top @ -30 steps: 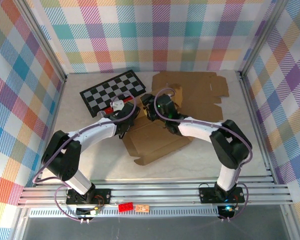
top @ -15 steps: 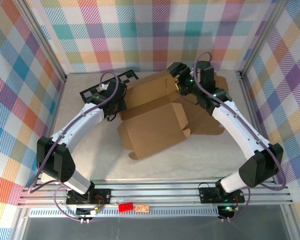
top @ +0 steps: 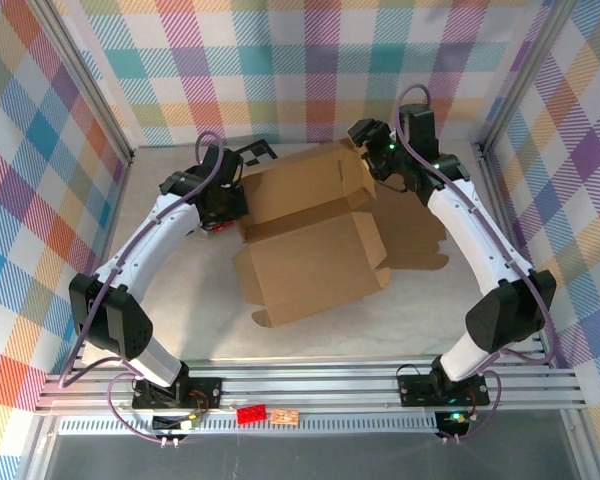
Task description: Fold the paper box
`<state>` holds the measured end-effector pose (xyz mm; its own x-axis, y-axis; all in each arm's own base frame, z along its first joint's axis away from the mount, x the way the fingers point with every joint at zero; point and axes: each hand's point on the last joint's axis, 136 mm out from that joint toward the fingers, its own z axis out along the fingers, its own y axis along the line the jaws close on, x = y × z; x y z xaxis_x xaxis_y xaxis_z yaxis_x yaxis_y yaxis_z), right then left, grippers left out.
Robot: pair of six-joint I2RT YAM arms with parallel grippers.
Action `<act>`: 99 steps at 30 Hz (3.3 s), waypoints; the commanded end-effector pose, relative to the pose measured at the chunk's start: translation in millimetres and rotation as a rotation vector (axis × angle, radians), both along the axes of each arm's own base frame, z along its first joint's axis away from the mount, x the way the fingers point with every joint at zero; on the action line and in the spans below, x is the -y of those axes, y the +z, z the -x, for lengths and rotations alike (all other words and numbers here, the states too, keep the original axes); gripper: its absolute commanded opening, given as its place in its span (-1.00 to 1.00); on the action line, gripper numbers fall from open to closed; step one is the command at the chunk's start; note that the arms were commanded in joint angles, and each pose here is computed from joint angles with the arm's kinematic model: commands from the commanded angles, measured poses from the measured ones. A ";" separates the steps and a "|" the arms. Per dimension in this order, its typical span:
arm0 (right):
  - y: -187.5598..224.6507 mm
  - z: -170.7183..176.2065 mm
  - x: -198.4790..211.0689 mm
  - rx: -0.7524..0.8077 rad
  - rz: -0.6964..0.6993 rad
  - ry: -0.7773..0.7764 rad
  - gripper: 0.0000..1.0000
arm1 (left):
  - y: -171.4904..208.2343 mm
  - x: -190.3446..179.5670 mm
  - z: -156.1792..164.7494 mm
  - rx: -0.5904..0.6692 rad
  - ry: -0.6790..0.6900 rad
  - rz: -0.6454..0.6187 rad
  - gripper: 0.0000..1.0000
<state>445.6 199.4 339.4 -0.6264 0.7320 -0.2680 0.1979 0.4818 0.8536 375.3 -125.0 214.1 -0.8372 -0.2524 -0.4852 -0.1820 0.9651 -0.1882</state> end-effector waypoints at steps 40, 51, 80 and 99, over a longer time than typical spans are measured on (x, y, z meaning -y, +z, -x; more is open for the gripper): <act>-88.5 4.6 11.4 -0.086 0.195 0.165 -0.19 | 27.0 3.6 -9.6 -0.015 -0.050 0.099 -1.00; -73.5 9.5 -22.5 -0.066 0.092 0.246 -0.16 | 26.8 10.5 -19.5 0.001 -0.049 0.130 -1.00; 101.9 -5.5 70.9 0.509 0.096 0.455 0.21 | 33.4 18.7 -78.8 0.020 -0.276 0.476 -1.00; 61.3 -20.7 22.6 0.593 0.084 0.784 0.22 | 12.0 33.2 -74.3 -0.087 -0.324 0.559 -1.00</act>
